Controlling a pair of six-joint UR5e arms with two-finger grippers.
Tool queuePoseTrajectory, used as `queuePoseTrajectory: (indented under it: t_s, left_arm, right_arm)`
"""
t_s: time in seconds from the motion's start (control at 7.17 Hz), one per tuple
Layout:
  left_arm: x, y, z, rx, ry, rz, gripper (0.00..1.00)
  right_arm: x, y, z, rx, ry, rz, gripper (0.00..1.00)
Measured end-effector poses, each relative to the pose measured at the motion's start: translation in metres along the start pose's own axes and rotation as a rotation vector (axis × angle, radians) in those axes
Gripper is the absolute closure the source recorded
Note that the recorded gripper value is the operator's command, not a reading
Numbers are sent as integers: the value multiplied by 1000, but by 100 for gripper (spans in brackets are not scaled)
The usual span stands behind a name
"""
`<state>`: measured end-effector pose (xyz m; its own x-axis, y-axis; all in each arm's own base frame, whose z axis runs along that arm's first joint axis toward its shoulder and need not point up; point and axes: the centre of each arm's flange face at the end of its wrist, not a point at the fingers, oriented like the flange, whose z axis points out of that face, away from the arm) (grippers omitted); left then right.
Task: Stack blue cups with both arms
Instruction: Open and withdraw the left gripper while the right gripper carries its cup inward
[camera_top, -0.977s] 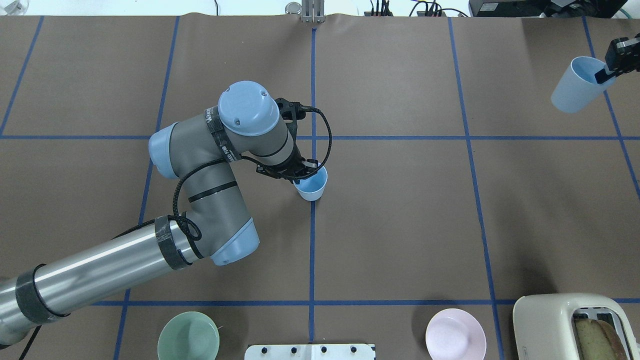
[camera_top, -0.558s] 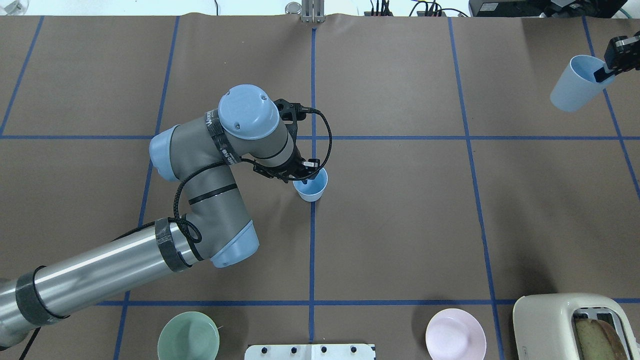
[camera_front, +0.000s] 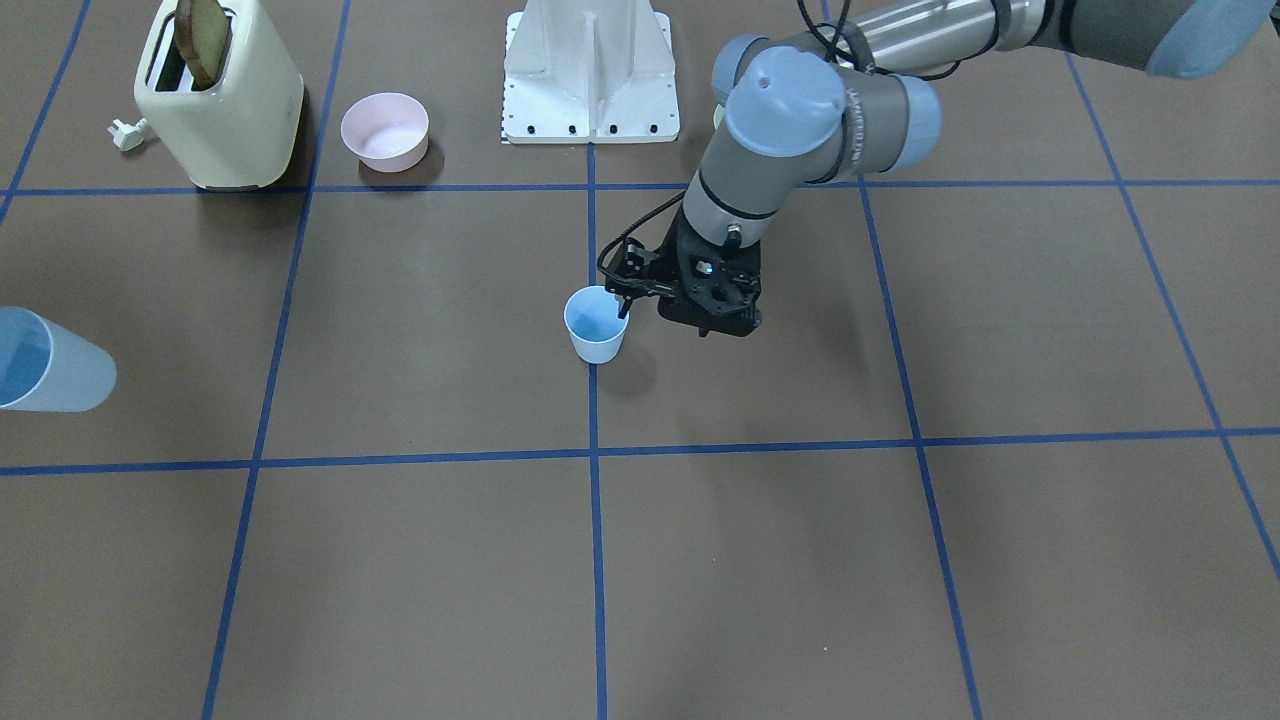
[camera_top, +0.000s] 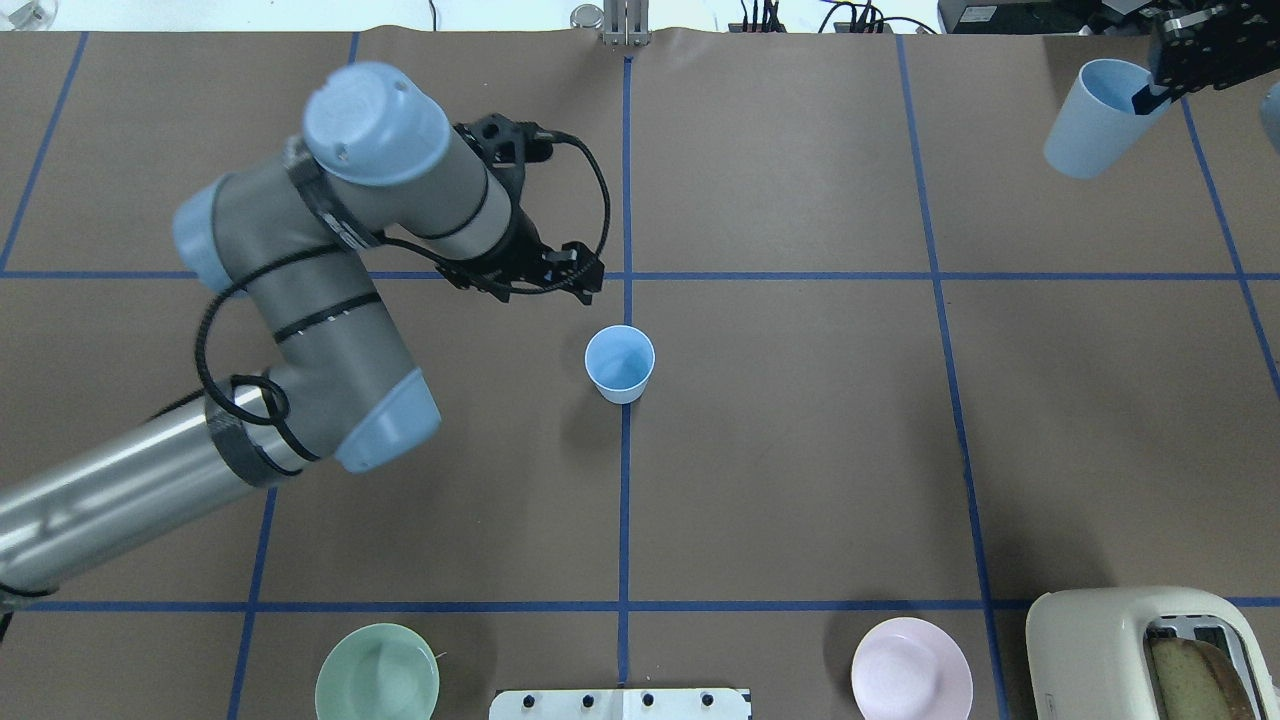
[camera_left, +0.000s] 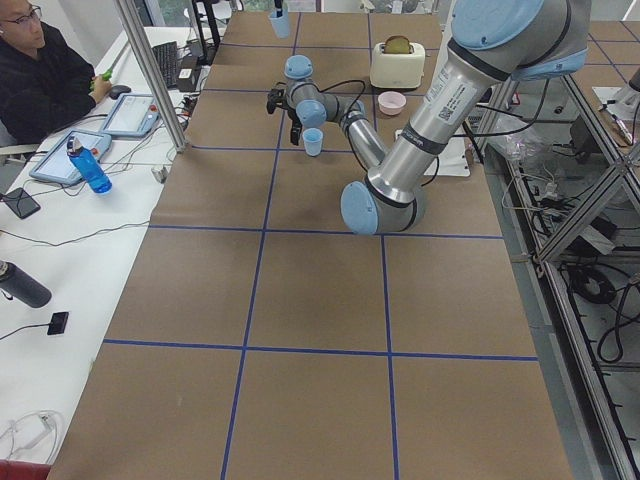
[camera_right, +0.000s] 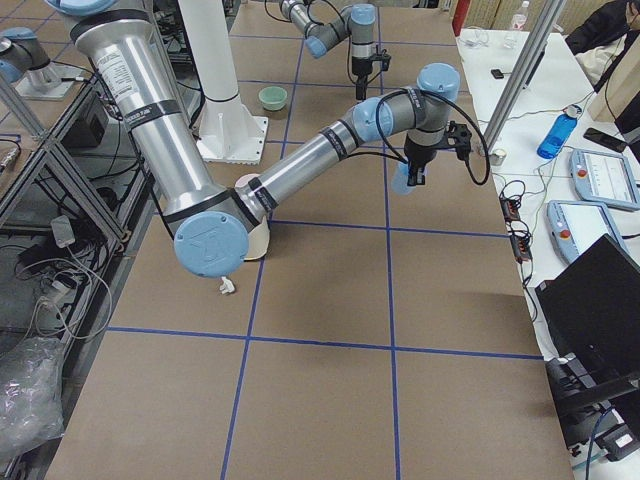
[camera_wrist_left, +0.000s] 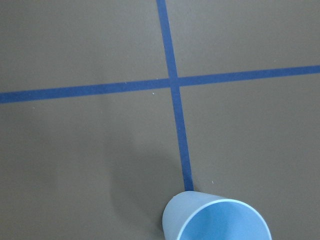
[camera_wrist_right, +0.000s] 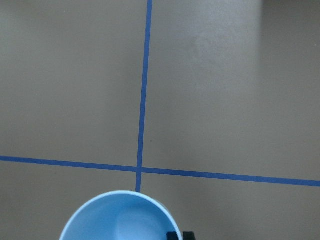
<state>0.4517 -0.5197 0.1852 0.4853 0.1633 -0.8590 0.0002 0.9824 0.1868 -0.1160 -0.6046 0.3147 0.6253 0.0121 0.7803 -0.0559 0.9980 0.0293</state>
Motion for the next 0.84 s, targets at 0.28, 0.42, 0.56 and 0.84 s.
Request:
queuePoseTrajectory:
  t_s: [0.28, 0.42, 0.56, 0.84]
  left_arm:
    - [-93, -41, -72, 10, 10, 47, 3]
    - [-139, -56, -105, 23, 13, 68, 3]
    - [-181, -66, -134, 35, 12, 86, 3]
    - [-265, -68, -168, 56, -25, 136, 3]
  right_arm:
    - [-98, 10, 24, -2, 12, 75, 100]
    - [-138, 18, 31, -1, 4, 100, 100]
    - [-182, 29, 40, 5, -4, 121, 100]
    - [-261, 62, 69, 25, -12, 144, 100]
